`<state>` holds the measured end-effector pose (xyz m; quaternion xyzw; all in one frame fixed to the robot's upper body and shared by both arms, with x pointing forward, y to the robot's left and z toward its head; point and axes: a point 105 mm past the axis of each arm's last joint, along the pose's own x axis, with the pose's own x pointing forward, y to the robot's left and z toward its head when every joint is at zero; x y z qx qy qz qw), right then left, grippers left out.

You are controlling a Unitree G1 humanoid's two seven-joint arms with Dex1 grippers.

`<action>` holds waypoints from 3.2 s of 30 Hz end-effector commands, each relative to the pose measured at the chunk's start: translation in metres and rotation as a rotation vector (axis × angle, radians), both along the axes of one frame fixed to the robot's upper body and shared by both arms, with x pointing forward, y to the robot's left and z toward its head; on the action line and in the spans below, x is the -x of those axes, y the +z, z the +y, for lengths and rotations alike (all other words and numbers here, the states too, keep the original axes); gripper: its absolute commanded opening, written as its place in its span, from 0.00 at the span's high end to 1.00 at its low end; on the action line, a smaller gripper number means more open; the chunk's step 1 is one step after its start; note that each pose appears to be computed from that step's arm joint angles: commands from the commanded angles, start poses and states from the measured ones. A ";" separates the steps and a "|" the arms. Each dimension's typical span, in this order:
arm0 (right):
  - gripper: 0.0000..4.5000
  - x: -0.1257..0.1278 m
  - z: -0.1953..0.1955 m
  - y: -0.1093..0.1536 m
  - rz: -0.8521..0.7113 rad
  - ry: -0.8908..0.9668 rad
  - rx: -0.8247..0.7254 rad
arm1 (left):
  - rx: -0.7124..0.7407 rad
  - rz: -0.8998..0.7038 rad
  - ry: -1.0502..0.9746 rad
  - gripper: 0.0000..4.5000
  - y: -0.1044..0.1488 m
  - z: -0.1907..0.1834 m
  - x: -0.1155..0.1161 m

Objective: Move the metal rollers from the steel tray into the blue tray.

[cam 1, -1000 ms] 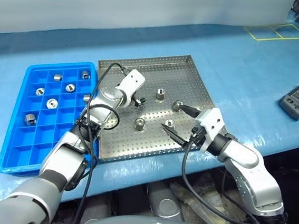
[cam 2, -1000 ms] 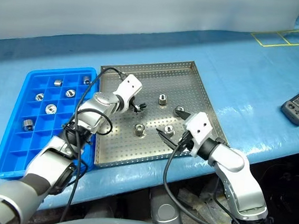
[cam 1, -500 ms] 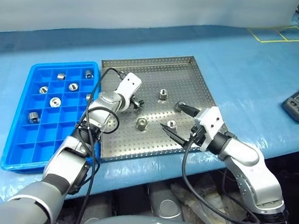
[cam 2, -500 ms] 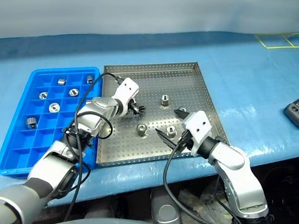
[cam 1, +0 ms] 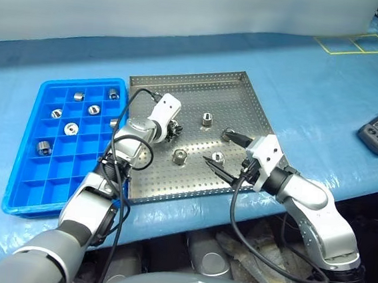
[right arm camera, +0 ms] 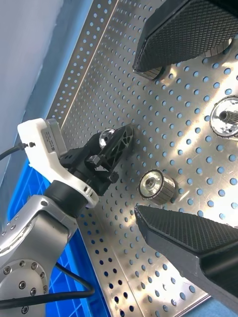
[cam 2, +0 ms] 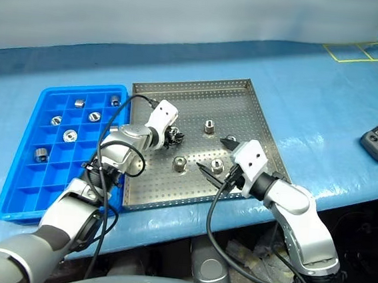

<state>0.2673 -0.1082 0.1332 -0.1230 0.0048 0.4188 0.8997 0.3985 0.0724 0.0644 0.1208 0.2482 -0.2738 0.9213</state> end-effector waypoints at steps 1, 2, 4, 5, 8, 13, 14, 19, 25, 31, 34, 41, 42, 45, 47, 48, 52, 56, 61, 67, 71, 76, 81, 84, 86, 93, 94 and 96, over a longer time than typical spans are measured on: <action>0.00 0.000 0.001 0.013 -0.048 0.008 -0.009 | 0.021 -0.007 -0.003 0.43 0.003 -0.001 0.003; 0.00 -0.001 0.002 0.013 -0.048 0.009 -0.009 | 0.025 -0.011 0.002 0.43 0.004 0.000 0.003; 0.00 -0.001 0.003 0.012 -0.048 0.012 -0.009 | 0.031 -0.022 0.012 0.43 0.007 0.001 0.004; 0.00 -0.001 0.003 0.012 -0.048 0.013 -0.010 | 0.035 -0.029 0.013 0.43 0.009 0.001 0.004; 0.00 -0.002 0.004 0.013 -0.049 0.016 -0.011 | 0.063 -0.070 0.013 0.43 0.021 0.000 0.005; 0.00 0.000 0.006 0.012 -0.046 0.030 -0.017 | 0.157 -0.240 -0.029 0.43 0.071 0.002 0.018; 0.00 0.000 0.006 0.012 -0.045 0.032 -0.017 | 0.168 -0.260 -0.036 0.43 0.077 0.003 0.022; 0.00 0.001 0.009 0.010 -0.033 0.056 -0.018 | 0.064 -0.375 0.027 0.43 0.102 0.049 0.050; 0.00 -0.001 0.017 0.007 -0.015 0.115 -0.020 | -0.163 -0.393 0.218 0.43 0.106 0.123 0.086; 0.00 -0.005 0.032 0.005 -0.001 0.196 -0.027 | -0.242 -0.405 0.396 0.43 0.116 0.166 0.124; 0.00 -0.006 0.037 0.005 0.003 0.230 -0.027 | -0.241 -0.373 0.441 0.43 0.110 0.175 0.139; 0.00 -0.010 0.045 0.005 0.004 0.273 -0.023 | -0.204 -0.299 0.497 0.43 0.090 0.178 0.160; 0.00 -0.012 0.045 0.006 -0.001 0.266 -0.025 | -0.192 -0.303 0.493 0.43 0.090 0.176 0.160; 0.00 -0.021 0.043 0.009 -0.023 0.233 -0.026 | -0.153 -0.323 0.456 0.43 0.093 0.165 0.156; 0.00 -0.029 0.040 0.007 -0.025 0.186 -0.018 | -0.118 -0.342 0.412 0.43 0.095 0.155 0.153; 0.00 -0.032 0.037 0.004 -0.023 0.160 0.000 | -0.097 -0.353 0.380 0.43 0.097 0.148 0.151; 0.00 -0.024 0.035 0.004 -0.013 0.186 -0.005 | 0.021 -0.414 0.144 0.43 0.107 0.101 0.142; 0.00 -0.019 0.025 0.003 -0.011 0.164 0.024 | 0.096 -0.432 -0.110 0.43 0.109 0.055 0.133; 0.00 -0.017 0.009 0.005 -0.030 0.084 0.036 | 0.119 -0.437 -0.193 0.43 0.103 0.028 0.097; 0.00 -0.009 0.002 0.004 -0.034 0.020 0.020 | 0.135 -0.395 -0.155 0.43 0.090 0.003 0.046; 0.00 -0.006 -0.002 0.005 -0.039 -0.008 0.018 | 0.114 -0.346 -0.171 0.43 0.074 -0.013 0.030; 0.00 -0.004 -0.005 0.006 -0.045 -0.028 0.018 | 0.088 -0.269 -0.142 0.14 0.053 -0.020 0.020; 0.00 -0.004 -0.005 0.005 -0.042 -0.033 0.019 | 0.067 -0.257 -0.079 0.00 0.046 -0.018 0.014; 0.00 -0.004 -0.004 0.005 -0.041 -0.029 0.021 | 0.052 -0.216 -0.080 0.00 0.037 -0.019 0.014; 0.00 -0.005 -0.004 0.005 -0.041 -0.026 0.021 | 0.041 -0.195 -0.077 0.00 0.031 -0.020 0.014; 0.00 -0.006 -0.001 0.005 -0.039 -0.015 0.020 | 0.023 -0.124 -0.064 0.00 0.014 -0.022 0.014; 0.00 -0.006 -0.001 0.005 -0.039 -0.014 0.020 | 0.024 -0.116 -0.060 0.00 0.012 -0.022 0.014; 0.00 -0.007 -0.001 0.005 -0.039 -0.013 0.019 | 0.025 -0.100 -0.051 0.00 0.008 -0.022 0.014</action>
